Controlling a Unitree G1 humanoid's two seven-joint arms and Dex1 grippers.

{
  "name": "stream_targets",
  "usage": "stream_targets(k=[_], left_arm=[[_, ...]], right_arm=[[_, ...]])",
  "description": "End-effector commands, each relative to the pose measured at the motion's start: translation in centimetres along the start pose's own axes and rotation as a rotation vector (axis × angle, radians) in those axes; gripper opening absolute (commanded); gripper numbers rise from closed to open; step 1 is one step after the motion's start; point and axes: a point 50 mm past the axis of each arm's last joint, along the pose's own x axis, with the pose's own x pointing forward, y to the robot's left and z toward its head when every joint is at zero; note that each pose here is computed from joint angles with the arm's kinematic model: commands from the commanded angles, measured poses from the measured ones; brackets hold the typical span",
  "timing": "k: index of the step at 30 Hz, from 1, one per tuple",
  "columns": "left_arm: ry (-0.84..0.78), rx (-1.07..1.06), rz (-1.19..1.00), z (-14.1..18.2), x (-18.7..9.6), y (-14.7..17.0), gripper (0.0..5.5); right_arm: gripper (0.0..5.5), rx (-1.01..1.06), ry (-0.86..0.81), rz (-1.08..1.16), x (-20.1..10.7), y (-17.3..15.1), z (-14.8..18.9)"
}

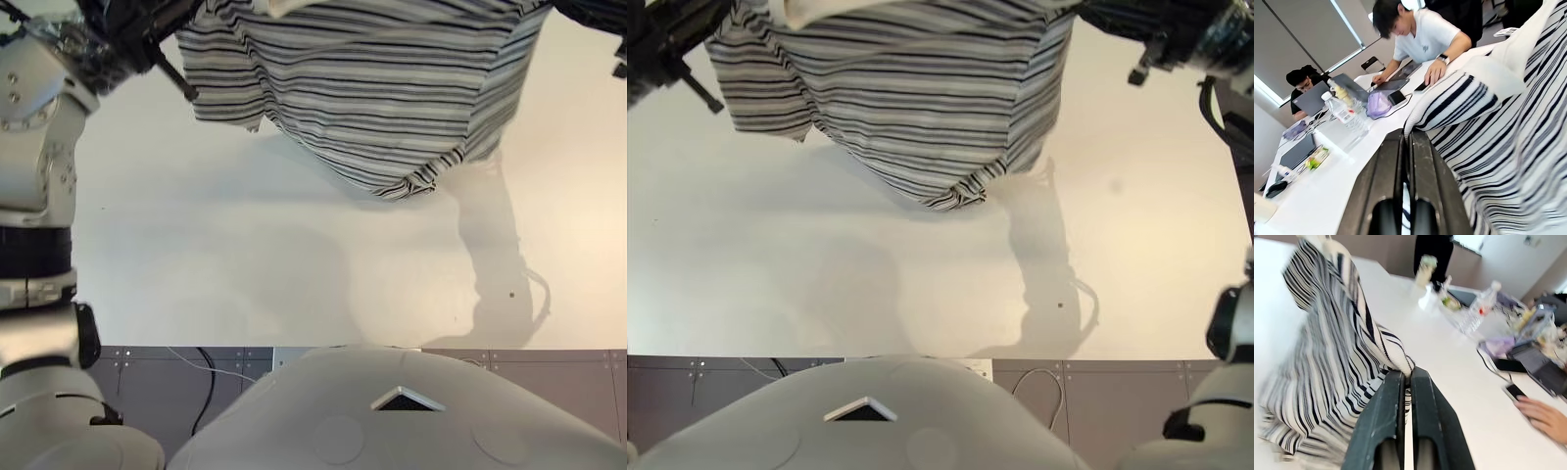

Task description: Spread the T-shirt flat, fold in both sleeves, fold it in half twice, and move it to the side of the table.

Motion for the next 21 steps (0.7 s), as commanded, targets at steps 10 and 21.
stream_targets(k=[10, 21], left_arm=[[0.26, 0.371, 0.446, 9.2, 7.9, 9.1, 0.1], [0.166, 0.475, 0.313, 9.8, 7.2, 9.1, 0.1]], right_arm=[[0.14, -0.536, 0.373, -0.662, 6.2, -7.1, 9.4], [0.14, -0.583, 0.244, -0.643, 4.8, -7.6, 12.3]])
